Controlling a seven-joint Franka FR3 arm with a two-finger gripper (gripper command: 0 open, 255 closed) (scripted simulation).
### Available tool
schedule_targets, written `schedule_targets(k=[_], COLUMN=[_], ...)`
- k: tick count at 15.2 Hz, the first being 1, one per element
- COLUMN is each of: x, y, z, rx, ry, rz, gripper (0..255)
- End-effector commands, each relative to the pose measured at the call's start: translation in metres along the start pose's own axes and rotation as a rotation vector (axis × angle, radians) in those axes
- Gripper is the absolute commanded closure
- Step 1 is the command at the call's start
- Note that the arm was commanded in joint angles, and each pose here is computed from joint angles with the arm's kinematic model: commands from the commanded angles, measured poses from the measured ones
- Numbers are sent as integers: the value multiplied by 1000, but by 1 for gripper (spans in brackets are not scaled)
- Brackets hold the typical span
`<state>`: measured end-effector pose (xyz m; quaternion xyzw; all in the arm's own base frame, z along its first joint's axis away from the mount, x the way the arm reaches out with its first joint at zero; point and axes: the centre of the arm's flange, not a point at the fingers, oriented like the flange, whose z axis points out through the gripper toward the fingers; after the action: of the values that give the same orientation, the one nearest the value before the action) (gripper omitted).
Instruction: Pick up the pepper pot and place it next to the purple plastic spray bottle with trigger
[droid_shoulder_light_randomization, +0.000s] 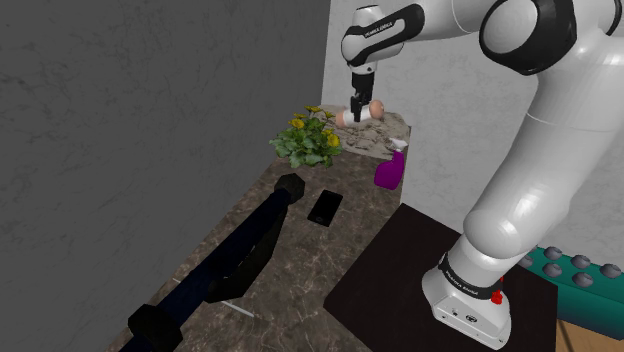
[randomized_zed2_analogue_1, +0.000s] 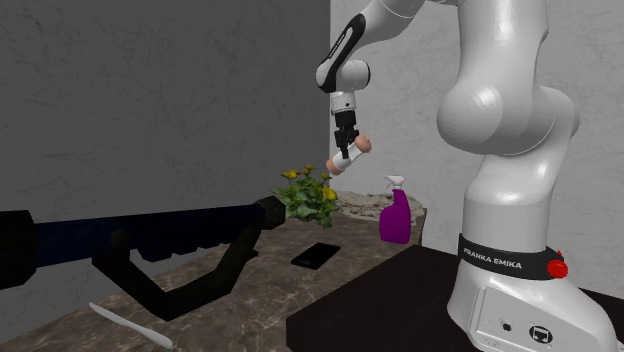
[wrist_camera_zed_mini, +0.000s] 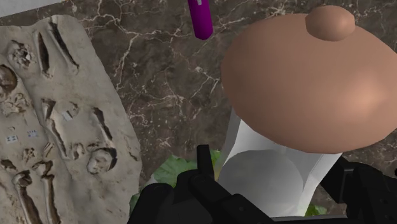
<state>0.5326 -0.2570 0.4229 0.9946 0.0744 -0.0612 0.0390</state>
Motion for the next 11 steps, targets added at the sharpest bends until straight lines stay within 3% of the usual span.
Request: schedule_targets(k=[1,11], x=[1,8], y=[0,-3], z=[11,63], rx=[0,0], ry=[1,1], rz=[0,0], gripper=[255,255])
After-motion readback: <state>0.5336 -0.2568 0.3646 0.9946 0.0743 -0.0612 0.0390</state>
